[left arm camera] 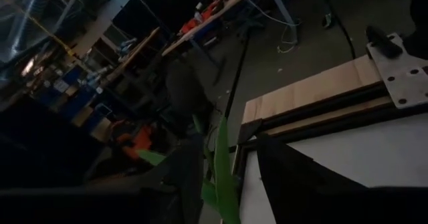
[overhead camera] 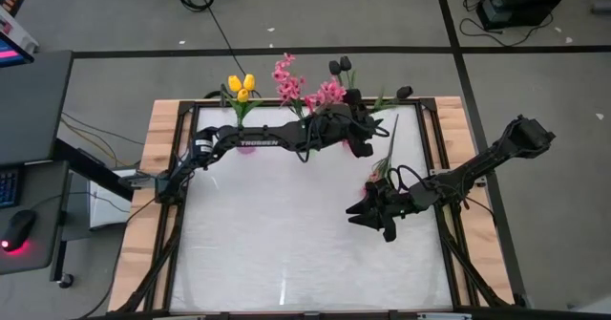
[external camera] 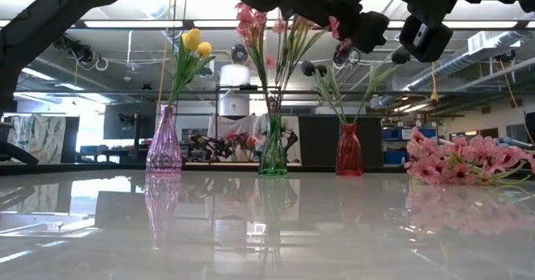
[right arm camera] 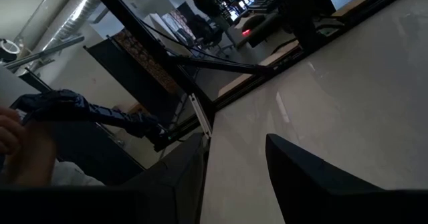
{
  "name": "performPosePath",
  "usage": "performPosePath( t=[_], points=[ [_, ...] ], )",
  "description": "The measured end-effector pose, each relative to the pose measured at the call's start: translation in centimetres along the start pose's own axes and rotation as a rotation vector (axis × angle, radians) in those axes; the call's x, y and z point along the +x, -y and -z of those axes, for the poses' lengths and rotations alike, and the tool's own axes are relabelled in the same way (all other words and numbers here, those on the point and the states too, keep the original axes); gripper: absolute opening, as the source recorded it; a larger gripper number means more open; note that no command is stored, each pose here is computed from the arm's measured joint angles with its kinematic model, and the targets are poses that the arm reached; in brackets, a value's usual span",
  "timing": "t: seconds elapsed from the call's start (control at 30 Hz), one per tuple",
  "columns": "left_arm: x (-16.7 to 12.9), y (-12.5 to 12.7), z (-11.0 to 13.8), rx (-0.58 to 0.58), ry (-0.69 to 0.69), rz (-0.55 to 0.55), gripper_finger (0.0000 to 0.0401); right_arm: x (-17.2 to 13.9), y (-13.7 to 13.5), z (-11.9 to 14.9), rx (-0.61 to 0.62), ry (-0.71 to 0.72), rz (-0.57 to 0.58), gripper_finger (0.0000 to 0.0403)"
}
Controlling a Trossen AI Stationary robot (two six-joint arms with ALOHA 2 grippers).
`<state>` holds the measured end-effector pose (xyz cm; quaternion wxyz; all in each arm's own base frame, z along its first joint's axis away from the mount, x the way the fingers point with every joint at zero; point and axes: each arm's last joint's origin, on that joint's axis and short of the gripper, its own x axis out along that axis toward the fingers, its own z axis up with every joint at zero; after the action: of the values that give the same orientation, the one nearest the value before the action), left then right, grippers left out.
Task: Sort flowers into vase by color
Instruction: Put the pink flower into the green vase
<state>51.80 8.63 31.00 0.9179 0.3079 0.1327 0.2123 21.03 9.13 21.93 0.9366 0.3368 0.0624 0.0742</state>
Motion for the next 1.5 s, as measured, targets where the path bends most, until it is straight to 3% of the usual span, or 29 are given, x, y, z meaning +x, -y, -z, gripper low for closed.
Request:
performPosePath(
  t=[0.13,0.43,0.87,1.13,1.5],
  points=[
    [-0.5,0.2,-0.7,0.066,-0.013,-0.024,0.0147,0.0,0.0,0.0,0.0,0.0,0.0,0.0172],
    [-2.9,-1.7,-3.6,0.001,0.04,-0.062,0.0147,0.0,0.0,0.0,0.0,0.0,-0.001,0.0172],
    [-7.0,-0.8,-7.9,-0.016,0.118,-0.006,0.0147,0.0,0.0,0.0,0.0,0.001,-0.001,0.0172],
    [-9.8,-1.2,-9.6,-0.007,0.097,0.03,0.0147,0.0,0.0,0.0,0.0,0.001,-0.001,0.0172],
    [-12.8,-3.4,-9.9,-0.125,-0.012,0.099,0.0147,0.0,0.0,0.0,0.001,0.003,-0.005,0.0172]
  ],
)
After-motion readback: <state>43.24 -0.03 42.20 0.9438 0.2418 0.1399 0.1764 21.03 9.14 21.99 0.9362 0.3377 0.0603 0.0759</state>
